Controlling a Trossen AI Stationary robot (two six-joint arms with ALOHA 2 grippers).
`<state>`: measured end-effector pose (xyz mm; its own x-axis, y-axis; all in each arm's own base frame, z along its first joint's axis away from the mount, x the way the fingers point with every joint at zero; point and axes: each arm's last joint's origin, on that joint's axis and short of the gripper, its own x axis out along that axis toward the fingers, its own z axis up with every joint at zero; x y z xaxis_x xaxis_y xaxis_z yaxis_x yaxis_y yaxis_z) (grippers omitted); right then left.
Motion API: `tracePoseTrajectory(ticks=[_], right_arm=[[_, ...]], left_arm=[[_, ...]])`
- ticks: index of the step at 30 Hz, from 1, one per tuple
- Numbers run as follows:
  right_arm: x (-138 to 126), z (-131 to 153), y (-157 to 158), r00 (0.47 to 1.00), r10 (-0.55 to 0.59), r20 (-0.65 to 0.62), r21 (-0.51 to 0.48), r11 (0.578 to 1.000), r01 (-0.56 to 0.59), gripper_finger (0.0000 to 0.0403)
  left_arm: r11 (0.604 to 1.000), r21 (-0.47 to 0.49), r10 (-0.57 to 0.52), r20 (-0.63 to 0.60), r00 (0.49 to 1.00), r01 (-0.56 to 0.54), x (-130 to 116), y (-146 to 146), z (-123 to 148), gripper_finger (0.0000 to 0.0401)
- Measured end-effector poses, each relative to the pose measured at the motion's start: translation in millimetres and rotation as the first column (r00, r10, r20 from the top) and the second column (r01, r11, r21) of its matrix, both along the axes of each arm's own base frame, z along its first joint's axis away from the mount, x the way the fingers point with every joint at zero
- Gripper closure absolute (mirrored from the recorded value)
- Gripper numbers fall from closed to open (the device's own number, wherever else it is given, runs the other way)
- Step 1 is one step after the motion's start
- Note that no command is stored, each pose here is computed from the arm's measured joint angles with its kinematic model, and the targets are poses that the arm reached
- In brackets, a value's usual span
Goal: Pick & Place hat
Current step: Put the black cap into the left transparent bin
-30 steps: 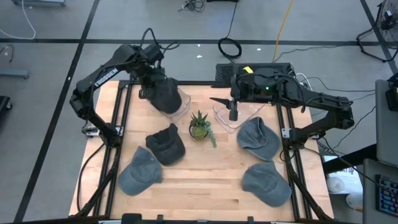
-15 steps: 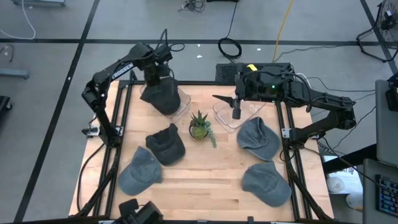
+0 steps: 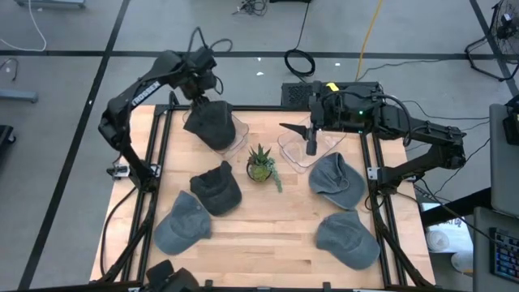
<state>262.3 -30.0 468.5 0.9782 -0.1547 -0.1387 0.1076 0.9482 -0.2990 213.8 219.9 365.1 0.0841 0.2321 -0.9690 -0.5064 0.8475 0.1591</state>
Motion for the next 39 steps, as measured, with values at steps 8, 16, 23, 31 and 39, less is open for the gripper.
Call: tracePoseTrajectory(ticks=[8, 16, 23, 31, 39], right_arm=[[0, 0, 0, 1.0, 0.0, -0.001, 0.0, 1.0, 0.0, 0.0231], [0, -1, 1, 1.0, 0.003, -0.007, 0.001, 1.0, -0.003, 0.0231], [0, -1, 2, 1.0, 0.006, -0.007, 0.001, 1.0, -0.006, 0.0231], [0, -1, 2, 1.0, 0.006, -0.007, 0.001, 1.0, -0.006, 0.023], [0, -2, 2, 1.0, 0.005, -0.014, 0.012, 1.0, -0.004, 0.0229]], left_arm=[[0.999, 0.034, -0.031, 0.294, 0.955, 0.022, -8, -18, 54, 0.0143], [0.995, 0.097, -0.075, 0.566, 0.821, 0.023, -26, -44, 104, 0.0144], [0.987, 0.16, -0.11, 0.698, 0.707, -0.004, -49, -77, 136, 0.0161], [0.984, 0.177, -0.135, 0.775, 0.618, -0.007, -70, -112, 155, 0.0164], [0.999, 0.052, -0.052, 0.82, 0.569, 0.017, -75, -146, 160, 0.0177]])
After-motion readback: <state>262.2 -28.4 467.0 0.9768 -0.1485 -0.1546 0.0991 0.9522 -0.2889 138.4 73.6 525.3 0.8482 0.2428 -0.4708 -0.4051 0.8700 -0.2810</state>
